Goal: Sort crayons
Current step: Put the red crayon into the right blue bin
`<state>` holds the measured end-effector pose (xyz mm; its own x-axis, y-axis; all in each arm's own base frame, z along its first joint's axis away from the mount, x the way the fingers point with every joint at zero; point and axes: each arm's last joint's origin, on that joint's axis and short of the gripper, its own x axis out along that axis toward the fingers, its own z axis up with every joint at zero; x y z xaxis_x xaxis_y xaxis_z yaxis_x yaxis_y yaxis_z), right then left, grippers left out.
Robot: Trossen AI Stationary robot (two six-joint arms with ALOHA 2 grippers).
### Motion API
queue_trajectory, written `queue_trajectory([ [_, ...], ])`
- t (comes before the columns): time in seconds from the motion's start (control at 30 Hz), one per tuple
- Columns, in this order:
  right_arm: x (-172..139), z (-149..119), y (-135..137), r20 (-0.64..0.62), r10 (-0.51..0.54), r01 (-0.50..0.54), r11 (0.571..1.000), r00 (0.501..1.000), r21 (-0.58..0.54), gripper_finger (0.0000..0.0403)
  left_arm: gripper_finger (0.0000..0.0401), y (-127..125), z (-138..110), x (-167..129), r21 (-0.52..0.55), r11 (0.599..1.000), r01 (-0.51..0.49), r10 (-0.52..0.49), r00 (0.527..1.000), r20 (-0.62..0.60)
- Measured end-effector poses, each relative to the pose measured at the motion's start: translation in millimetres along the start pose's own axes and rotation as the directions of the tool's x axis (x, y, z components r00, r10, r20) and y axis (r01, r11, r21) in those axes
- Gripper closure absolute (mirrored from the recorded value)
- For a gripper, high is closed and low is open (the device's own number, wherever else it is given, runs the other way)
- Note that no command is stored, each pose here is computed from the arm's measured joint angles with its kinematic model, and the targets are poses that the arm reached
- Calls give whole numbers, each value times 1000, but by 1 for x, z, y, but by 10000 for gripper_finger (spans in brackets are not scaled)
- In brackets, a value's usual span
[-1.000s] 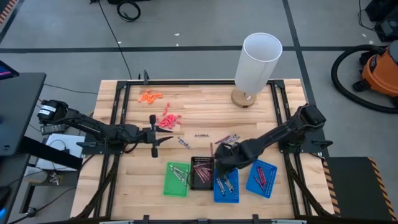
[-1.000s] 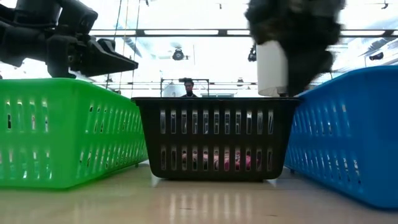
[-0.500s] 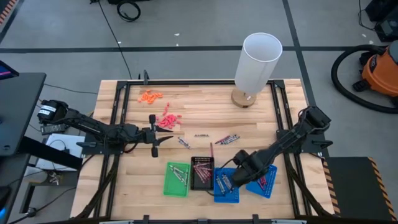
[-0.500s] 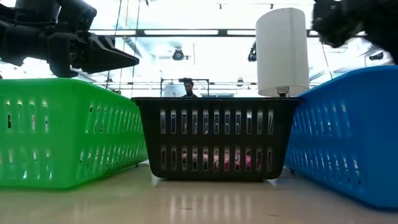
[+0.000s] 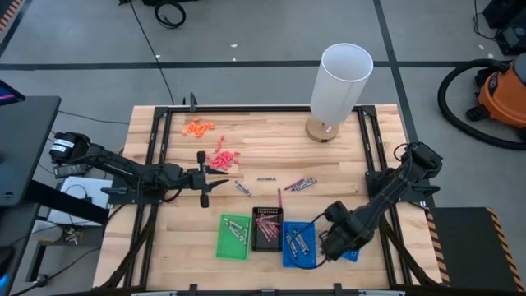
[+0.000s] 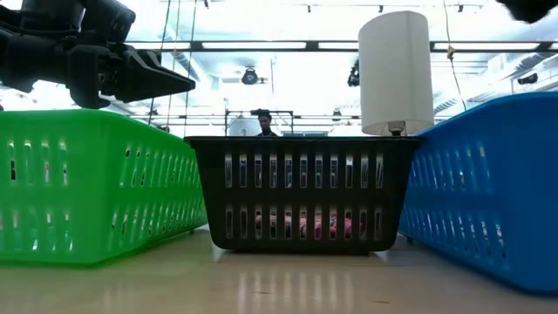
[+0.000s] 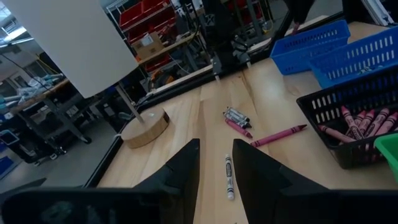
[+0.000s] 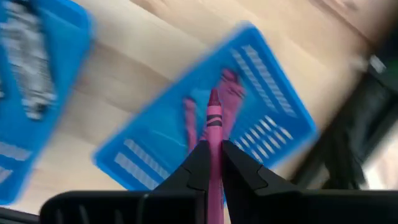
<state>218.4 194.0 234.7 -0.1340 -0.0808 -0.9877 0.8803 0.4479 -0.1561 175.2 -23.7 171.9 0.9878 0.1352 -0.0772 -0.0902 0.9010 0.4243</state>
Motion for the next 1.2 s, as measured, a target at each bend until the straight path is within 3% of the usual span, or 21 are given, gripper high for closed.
queue_trajectory([
  [0.17, 7, -12, -8, -41, -56, 58, 996, 998, 64, 368, 296, 0, 0, 0, 2, 1000, 2, -2, 1000, -4],
  [0.47, 47, -15, -12, 19, -41, 38, 991, 999, 129, 368, 296, 0, 0, 0, 1, 1000, 1, -1, 1000, -2],
  [0.83, 90, -12, -12, 24, 73, -76, 980, 997, 182, 366, 296, 0, 0, 0, 1, 1000, 0, 0, 1000, -1],
  [1.2, 94, -6, -11, 44, 87, -94, 976, 995, 198, 314, 296, 0, 0, 0, 1, 1000, 0, 0, 1000, -1],
])
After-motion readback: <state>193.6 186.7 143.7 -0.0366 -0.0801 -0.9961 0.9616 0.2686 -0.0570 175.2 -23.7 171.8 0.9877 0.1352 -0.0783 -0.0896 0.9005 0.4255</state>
